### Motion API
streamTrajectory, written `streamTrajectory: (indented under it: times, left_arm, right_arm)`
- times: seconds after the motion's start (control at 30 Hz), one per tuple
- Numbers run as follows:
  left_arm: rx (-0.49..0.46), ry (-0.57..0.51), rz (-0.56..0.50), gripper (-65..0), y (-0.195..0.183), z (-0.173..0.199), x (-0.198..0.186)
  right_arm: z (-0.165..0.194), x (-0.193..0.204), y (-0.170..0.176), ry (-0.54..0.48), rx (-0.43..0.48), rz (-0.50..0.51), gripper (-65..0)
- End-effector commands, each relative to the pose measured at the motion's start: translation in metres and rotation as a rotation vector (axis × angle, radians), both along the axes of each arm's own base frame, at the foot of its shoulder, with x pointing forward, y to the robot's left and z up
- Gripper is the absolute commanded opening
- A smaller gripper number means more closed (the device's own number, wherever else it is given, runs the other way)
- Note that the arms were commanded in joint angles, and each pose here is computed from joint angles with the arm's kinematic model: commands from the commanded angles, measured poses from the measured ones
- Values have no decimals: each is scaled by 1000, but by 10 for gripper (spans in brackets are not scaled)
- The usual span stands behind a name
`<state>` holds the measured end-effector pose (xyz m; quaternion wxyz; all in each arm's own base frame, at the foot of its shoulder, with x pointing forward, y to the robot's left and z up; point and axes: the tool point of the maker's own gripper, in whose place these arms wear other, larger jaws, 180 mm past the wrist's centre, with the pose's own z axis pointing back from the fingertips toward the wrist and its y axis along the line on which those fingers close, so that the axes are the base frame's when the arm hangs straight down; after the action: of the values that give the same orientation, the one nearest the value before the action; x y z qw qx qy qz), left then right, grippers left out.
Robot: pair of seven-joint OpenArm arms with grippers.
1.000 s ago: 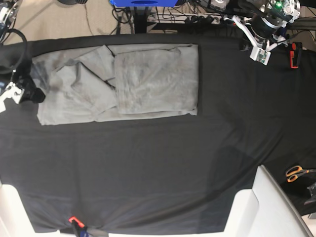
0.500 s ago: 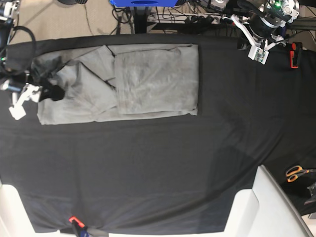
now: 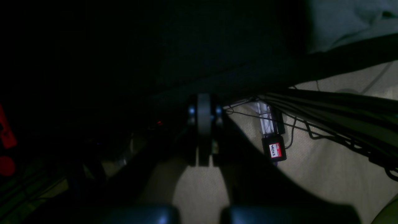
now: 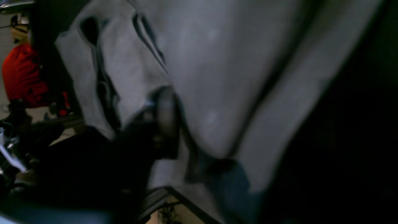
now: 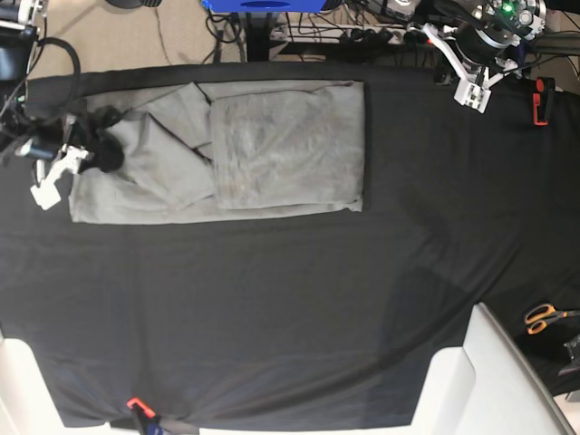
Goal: Fold the T-shirt properly
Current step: 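Grasp the opposite end of the strip with the right gripper, then fold the held end over the shirt toward the left gripper's side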
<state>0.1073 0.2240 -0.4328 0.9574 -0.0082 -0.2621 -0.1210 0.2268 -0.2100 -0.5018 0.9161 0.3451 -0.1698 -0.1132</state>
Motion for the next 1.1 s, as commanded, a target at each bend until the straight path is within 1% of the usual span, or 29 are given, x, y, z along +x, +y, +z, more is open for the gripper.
streamTrajectory:
  times: [0.0,0.07,0.1,0.17,0.2,0.33,0.43,0.5,0.57,0.6,0.67,0.73,0.83,0.9,1.07]
  left_arm:
    - [-2,-27,-8,-650,0,6,4]
    - [-2,-27,-8,-650,0,6,4]
    - [-2,-27,-8,-650,0,6,4]
    - [-3,-28,-7,-650,-1,6,4]
    - [-3,-28,-7,-650,-1,6,4]
    - [-1,-27,-7,-650,0,6,3]
    - [2,-32,-10,-650,0,8,4]
    - [2,-35,-10,-650,0,8,5]
    - [1,-34,-11,-650,-1,8,5]
    - [1,-36,-11,-650,-1,8,6]
    - [2,-36,-12,-650,-1,9,6]
    - [2,-37,-12,-650,-1,9,6]
    - [4,-37,-14,-650,0,9,7]
    - [5,-37,-15,-650,0,9,7]
    - [4,-37,-14,-650,0,9,7]
  right_arm:
    - [-3,-6,-10,30,-41,21,-576]
    - [0,1,-15,12,-51,10,-644]
    - [2,3,-19,6,-59,7,-650]
    - [3,7,-24,-8,-67,-6,-641]
    - [6,11,-31,-17,-78,-19,-642]
    - [10,23,-67,-39,-117,-106,-642]
    - [20,33,-99,-82,-169,-162,-642]
    - [28,37,-114,-108,-201,-175,-642]
    - [35,40,-120,-131,-226,-163,-642]
    - [35,38,-119,-134,-247,-137,-642]
    - [43,39,-113,-173,-310,-56,-642]
    - [46,39,-94,-205,-359,15,-642]
    - [52,37,-82,-212,-501,41,-642]
    - [62,37,-66,-242,-588,50,-642]
    - [84,34,-32,-315,-761,75,-642]
